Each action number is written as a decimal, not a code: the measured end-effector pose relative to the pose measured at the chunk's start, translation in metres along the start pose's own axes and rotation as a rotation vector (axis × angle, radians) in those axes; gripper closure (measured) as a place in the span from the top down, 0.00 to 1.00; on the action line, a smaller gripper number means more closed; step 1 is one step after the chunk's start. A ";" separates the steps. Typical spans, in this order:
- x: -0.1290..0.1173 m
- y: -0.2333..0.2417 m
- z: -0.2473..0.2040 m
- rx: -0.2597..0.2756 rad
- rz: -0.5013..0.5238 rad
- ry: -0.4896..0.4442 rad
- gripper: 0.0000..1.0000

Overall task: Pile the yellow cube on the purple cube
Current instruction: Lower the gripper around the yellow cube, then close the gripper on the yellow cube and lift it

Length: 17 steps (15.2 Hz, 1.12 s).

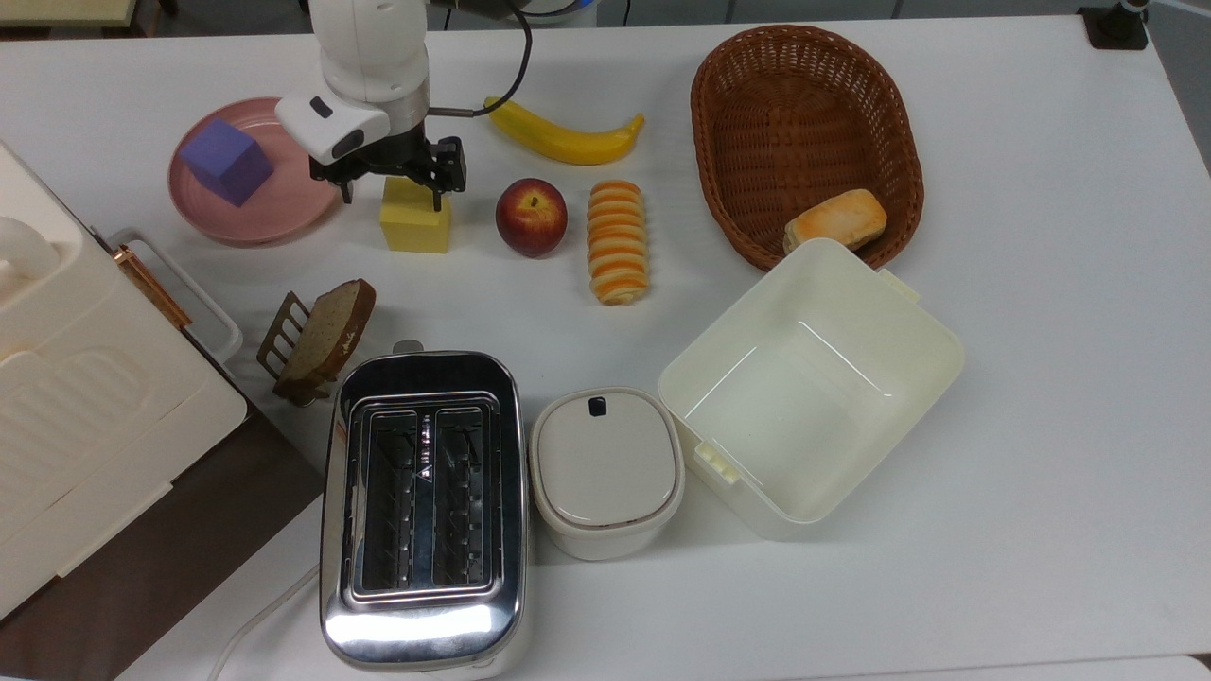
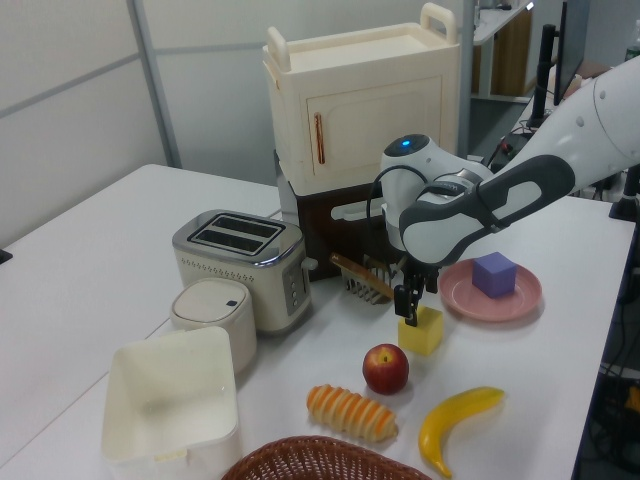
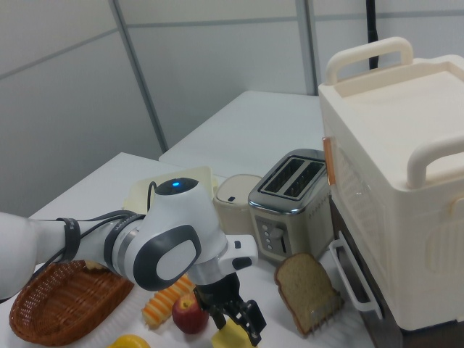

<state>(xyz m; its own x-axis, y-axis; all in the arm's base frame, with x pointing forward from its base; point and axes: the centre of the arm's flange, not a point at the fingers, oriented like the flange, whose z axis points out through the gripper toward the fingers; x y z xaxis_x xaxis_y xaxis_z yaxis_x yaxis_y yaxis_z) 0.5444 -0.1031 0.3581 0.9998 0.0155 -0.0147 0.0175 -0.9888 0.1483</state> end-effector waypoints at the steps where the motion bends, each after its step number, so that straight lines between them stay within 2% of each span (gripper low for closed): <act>1: 0.000 0.000 -0.001 0.000 -0.001 0.002 1.00; 10: 0.002 -0.010 -0.002 0.001 0.024 0.004 1.00; 17: 0.002 -0.018 0.017 0.010 0.017 -0.031 1.00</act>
<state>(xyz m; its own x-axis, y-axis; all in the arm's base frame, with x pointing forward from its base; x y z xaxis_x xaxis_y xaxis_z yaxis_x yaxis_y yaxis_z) 0.5463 -0.0875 0.3381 0.9991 -0.0062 -0.0431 -0.0001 -0.9903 0.1391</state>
